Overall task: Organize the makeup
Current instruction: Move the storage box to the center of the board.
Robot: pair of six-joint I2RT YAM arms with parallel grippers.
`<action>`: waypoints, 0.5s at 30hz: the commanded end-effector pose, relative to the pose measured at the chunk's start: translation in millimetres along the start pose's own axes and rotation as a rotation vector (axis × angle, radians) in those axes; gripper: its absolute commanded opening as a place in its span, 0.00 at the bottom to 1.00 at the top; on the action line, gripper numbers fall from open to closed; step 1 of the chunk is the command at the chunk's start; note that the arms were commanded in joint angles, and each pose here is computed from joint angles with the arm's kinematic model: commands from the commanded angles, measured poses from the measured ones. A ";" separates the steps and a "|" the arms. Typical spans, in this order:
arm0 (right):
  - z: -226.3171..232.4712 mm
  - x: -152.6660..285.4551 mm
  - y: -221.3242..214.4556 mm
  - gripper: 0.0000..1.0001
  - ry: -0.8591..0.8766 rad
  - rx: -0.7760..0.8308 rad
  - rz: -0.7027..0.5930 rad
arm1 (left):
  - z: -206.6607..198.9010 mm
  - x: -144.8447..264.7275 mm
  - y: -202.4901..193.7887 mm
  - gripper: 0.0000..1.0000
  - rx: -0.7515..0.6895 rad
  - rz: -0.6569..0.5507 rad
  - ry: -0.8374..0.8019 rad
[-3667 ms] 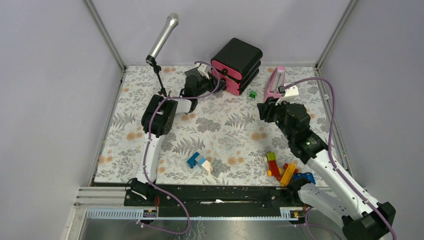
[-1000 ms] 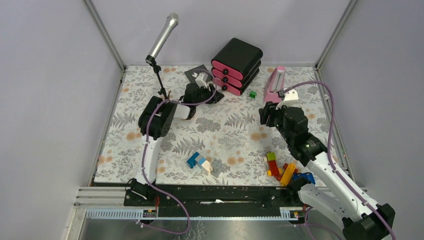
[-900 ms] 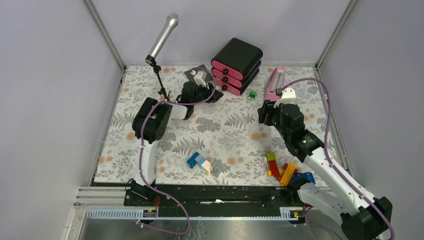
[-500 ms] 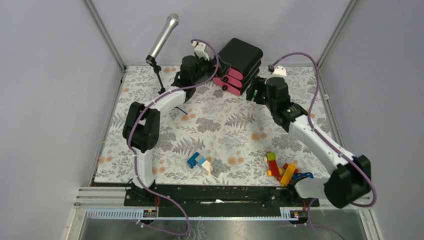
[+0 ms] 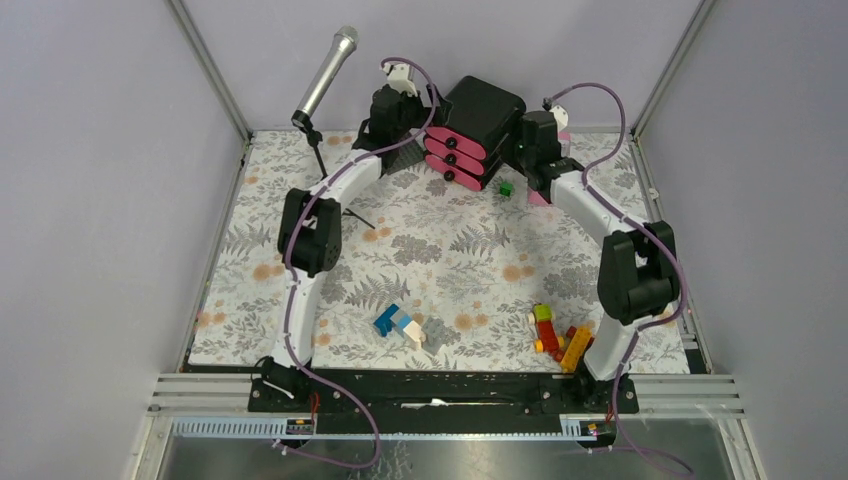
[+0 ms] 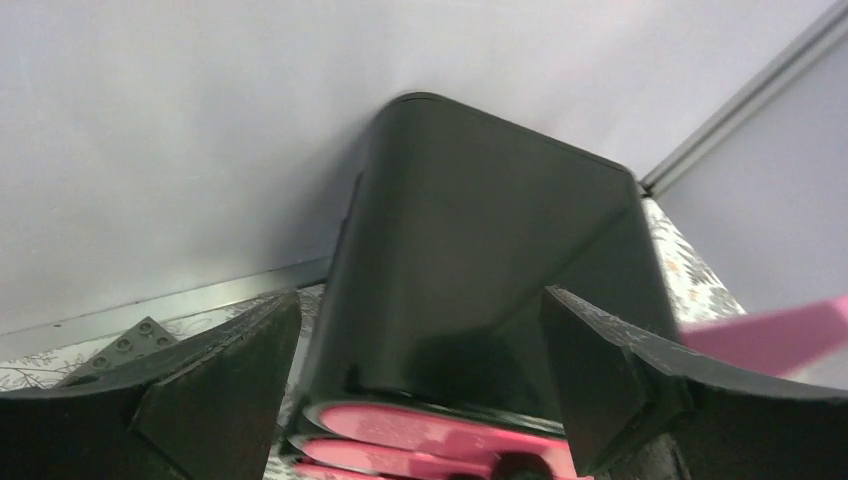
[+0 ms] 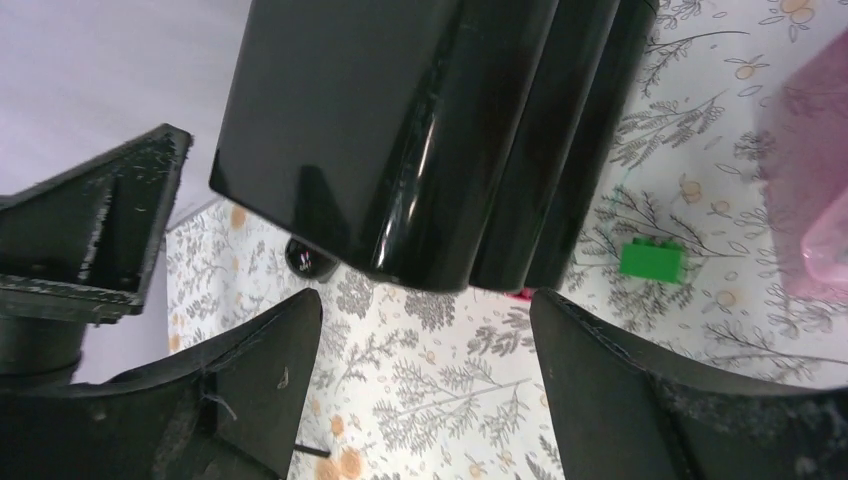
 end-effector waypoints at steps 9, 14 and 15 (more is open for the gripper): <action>19.5 -49.6 18.5 0.86 0.045 -0.132 -0.063 | 30.6 -28.6 -2.6 0.96 0.105 -0.107 -0.057; 11.7 -66.6 17.7 0.87 0.031 -0.148 -0.052 | 21.6 -26.9 -10.1 0.90 0.131 -0.091 -0.149; 10.8 -69.9 16.8 0.87 0.031 -0.151 -0.046 | 19.3 -25.6 -12.6 0.87 0.140 -0.082 -0.168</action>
Point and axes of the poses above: each gripper's point midway between its finger pads, its own x axis back along the fingers, its own z axis along the line the jaws close on, y = z × x, the point moved 2 cm from there along x, back along the fingers, and after that the axes turned 15 degrees about -x, right-handed, at the moved point
